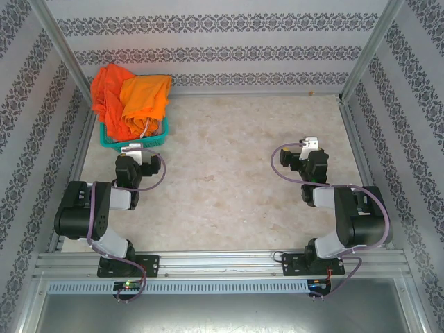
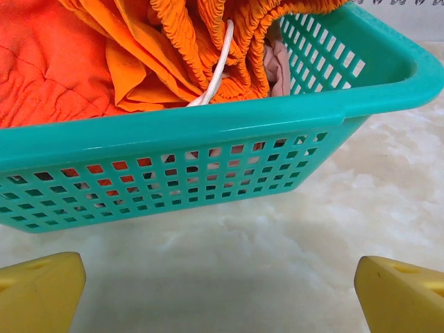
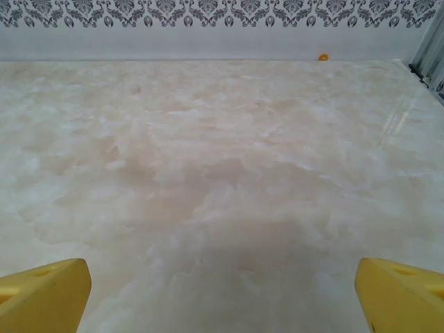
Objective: Fold and stack the shorts
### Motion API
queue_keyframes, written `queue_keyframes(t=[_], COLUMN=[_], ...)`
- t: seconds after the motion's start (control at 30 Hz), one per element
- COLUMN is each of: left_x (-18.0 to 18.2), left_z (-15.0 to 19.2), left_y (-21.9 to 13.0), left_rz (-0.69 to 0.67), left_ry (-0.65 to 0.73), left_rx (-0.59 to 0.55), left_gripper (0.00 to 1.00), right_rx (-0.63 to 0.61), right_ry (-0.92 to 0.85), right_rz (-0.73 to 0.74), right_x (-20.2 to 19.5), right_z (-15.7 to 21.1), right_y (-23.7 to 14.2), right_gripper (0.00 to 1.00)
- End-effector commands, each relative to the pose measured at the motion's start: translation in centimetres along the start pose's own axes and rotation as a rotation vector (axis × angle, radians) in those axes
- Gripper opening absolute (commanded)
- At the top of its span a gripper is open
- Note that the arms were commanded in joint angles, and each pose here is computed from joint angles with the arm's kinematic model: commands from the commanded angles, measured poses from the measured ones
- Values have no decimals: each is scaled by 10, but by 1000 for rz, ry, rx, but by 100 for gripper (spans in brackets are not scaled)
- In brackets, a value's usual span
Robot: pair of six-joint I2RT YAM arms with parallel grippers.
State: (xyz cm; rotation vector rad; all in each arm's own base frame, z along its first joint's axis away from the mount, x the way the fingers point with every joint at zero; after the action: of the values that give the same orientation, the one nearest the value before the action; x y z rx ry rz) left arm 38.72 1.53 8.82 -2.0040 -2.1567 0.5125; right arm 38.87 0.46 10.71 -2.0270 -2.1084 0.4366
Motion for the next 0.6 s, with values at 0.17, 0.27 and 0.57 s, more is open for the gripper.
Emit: queue_keyframes(t=[0.17,0.27,0.57], left_x=[-11,-12,-9], left_z=[-3,-2,-2], left_y=[2,2,3], left_rz=[56,67,46], left_ry=[33,37,29], left_rx=[-4,3,6], left_gripper=[100,100,100], right_rx=[-13,-14,-12], right_ry=[12,11,12], right_rz=[-5,-6,-7], right_x=[-1,-1,0], right_z=[-1,-1,-1], right_y=[-1,-1,0], right_gripper=[98,98,98])
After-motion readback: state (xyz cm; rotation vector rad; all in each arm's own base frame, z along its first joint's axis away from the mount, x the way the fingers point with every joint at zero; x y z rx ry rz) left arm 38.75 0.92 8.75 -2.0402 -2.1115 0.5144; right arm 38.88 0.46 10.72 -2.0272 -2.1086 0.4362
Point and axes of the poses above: each hand's point on the last joint's axis, 136 mm out from that joint toward the fingers, its own y axis out along the fingers, its own x axis along the line the jaws close on, z = x × y, the point moved 1 cm from there along -y, back along the fingers, and after that the axes turned 6 degrees about -y, right-handed, at the moved point
